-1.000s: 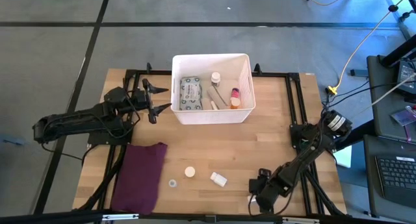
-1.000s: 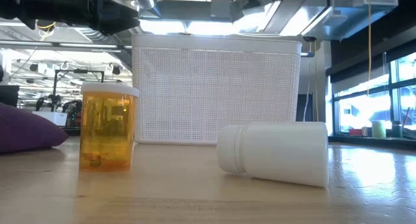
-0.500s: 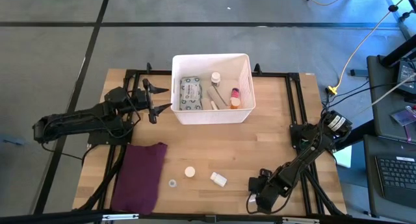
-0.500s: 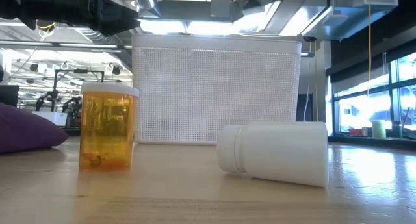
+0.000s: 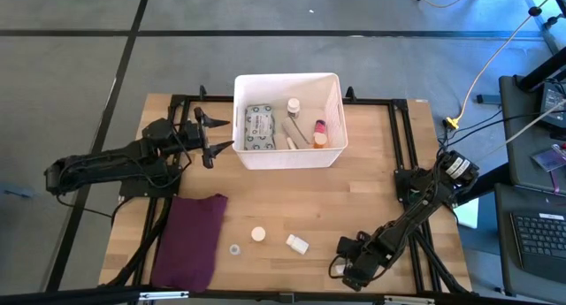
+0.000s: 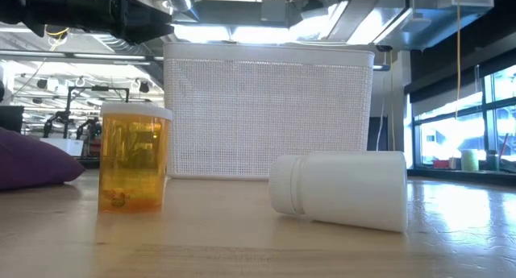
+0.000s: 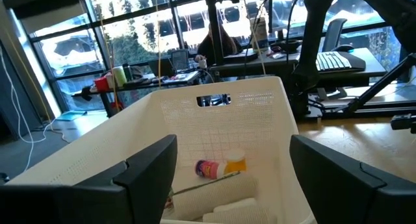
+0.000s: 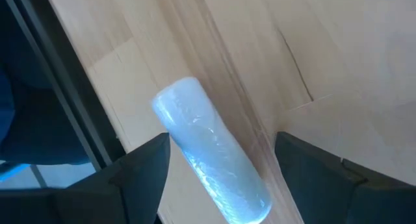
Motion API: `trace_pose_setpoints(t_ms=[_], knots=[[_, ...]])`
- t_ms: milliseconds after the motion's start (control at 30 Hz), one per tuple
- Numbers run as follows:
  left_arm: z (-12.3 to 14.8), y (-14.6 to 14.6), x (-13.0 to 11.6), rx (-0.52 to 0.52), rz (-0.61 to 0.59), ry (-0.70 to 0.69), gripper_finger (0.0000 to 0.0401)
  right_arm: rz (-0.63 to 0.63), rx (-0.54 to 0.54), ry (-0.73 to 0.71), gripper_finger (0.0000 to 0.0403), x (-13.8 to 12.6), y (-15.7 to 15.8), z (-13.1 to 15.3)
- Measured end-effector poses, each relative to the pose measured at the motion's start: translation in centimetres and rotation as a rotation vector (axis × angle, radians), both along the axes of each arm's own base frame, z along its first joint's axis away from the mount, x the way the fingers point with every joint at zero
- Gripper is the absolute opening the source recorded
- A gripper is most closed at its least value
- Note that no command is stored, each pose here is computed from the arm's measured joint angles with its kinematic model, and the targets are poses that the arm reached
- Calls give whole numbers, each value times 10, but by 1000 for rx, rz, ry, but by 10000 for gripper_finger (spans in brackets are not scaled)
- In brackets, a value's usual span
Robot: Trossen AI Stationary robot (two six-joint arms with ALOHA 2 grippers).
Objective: Pick & place medical supplies in basket/bin
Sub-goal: Put the white rolled gauze into the white bin
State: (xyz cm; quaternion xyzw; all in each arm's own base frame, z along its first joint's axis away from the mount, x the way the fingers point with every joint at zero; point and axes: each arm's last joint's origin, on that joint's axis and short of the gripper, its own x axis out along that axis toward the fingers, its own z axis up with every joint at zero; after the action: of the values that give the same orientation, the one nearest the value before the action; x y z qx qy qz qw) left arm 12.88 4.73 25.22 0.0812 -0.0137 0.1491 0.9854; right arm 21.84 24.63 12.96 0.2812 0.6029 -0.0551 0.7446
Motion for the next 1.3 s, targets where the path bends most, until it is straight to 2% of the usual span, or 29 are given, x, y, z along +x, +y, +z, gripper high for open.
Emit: trace_pose_setpoints(t_ms=[267,567,700,800,1033,1200,1300], knots=[[0,0,0,0,0,0,290,-9,-1,3,282,0,0,0],[0,0,0,0,1,0,290,197,-74,-27,282,-2,-2,-1],[0,0,0,0,2,0,290,227,-91,-25,277,-3,-3,-2],[0,0,0,0,2,0,290,247,-98,-30,254,-2,-3,-2],[0,0,0,0,2,0,290,318,-136,-40,159,-3,-5,-3],[0,0,0,0,3,0,290,257,-152,-40,97,4,-11,-2],[0,0,0,16,4,5,290,208,-238,-137,68,22,-18,4]])
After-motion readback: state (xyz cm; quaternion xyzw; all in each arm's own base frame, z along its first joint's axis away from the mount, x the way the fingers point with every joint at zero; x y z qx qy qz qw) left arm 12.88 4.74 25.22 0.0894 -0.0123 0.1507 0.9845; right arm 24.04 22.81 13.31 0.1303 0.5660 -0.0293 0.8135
